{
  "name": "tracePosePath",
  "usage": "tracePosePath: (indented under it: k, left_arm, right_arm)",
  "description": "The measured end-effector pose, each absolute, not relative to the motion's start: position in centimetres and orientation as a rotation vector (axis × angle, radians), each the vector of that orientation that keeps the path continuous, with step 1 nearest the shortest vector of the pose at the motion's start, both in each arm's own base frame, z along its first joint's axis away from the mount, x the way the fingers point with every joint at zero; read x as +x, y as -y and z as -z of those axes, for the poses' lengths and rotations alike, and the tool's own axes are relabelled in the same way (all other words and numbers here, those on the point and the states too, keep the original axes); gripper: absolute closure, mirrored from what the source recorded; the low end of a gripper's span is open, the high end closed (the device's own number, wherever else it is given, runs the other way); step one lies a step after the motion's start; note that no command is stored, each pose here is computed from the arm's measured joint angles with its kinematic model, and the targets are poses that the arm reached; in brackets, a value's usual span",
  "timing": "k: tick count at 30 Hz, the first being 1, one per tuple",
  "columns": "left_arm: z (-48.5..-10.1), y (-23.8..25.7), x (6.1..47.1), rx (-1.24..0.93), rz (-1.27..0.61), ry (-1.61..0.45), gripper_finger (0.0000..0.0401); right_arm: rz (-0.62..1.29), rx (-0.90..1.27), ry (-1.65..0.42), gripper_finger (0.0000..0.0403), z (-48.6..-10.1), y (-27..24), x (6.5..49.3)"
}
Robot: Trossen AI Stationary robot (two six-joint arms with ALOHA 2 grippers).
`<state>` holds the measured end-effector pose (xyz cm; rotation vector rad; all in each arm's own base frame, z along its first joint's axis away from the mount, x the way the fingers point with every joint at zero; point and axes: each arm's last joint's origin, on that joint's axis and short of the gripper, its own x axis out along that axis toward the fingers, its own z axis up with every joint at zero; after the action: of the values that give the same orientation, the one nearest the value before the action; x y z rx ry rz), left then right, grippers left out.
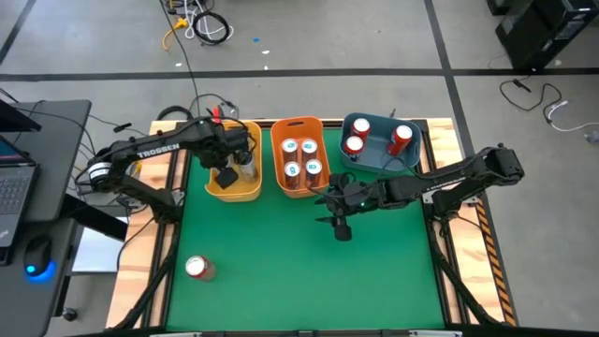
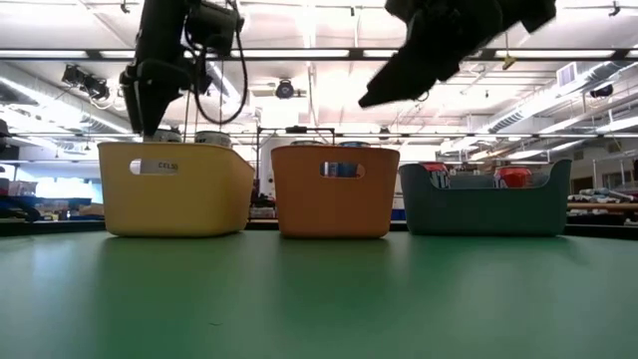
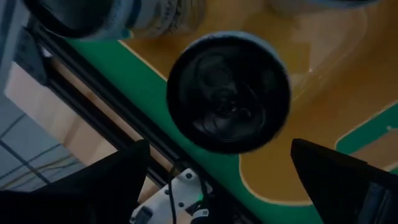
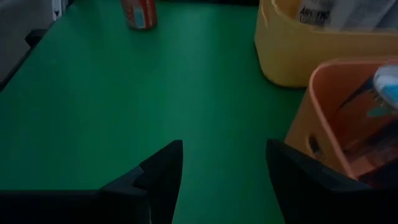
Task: Sort soda cans
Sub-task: Adjust the blue bin
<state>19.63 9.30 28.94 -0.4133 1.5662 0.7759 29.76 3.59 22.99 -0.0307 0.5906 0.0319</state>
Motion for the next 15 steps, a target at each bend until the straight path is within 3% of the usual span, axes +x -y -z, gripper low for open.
tracePosePath:
  k: [7, 15]
  left_arm:
    - [-32.0, -8.2, 20.3, -0.359, -0.741, -1.499, 0.0006]
    - [-36.4, -5.3, 20.1, -0.27, -0.682, -1.319, 0.0007]
  right_arm:
    - [0.052, -0.088, -0.715, 0.0185, -25.4, -3.4, 29.9]
    - [0.353, -0.167, -1.139, 0.0185, -27.5, -2.0, 26.5]
